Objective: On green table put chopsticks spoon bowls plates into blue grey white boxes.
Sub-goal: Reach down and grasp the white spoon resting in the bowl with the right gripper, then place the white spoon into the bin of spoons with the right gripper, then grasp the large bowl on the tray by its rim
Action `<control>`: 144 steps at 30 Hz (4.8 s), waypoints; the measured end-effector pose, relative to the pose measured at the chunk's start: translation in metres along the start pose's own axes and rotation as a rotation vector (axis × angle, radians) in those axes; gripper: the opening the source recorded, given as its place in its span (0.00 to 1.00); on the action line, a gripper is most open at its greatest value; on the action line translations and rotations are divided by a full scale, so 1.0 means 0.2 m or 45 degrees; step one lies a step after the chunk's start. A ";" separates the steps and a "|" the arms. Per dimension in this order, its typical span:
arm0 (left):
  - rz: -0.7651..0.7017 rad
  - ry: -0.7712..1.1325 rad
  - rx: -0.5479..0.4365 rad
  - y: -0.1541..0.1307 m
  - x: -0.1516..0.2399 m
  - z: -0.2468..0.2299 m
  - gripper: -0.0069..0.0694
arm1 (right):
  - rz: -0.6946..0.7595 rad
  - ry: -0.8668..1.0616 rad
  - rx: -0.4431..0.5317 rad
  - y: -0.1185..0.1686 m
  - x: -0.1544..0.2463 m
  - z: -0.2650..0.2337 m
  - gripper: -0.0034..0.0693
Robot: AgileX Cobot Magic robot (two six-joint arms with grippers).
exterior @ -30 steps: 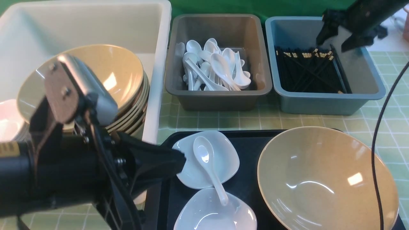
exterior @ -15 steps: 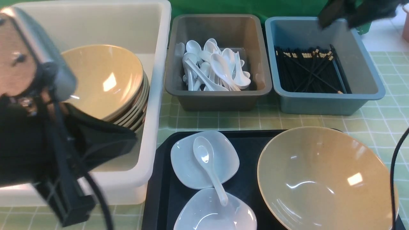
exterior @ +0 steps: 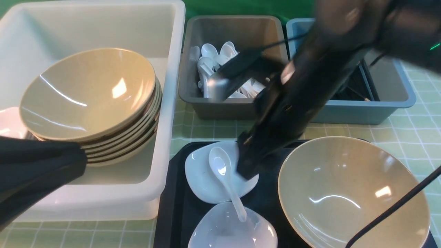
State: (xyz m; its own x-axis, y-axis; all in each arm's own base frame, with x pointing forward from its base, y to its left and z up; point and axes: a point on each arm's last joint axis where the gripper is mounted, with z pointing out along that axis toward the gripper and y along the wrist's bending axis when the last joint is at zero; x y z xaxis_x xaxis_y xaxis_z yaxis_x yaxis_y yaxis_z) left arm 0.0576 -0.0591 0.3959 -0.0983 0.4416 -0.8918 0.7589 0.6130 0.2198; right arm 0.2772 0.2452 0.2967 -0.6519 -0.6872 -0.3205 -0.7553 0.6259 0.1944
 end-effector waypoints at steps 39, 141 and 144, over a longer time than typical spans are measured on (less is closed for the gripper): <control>-0.038 -0.010 0.038 -0.02 0.00 0.00 0.09 | 0.352 0.116 0.036 -0.13 -0.07 0.63 0.29; -0.486 0.645 0.360 0.07 -0.04 1.50 0.43 | -0.233 -0.639 0.196 0.29 1.05 -0.95 0.08; -0.441 0.704 0.372 0.05 -0.04 1.63 0.57 | -0.250 -0.650 0.178 0.30 1.04 -0.95 0.08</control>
State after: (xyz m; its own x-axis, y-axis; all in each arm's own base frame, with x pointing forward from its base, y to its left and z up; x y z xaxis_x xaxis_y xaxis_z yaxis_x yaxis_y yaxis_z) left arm 0.2757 -0.2695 0.2768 -0.6180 0.5681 -0.5434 0.7590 0.6114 -0.2239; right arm 0.0829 0.0692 0.4185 -0.3586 -0.5522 -0.7527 -0.8205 0.5709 -0.0280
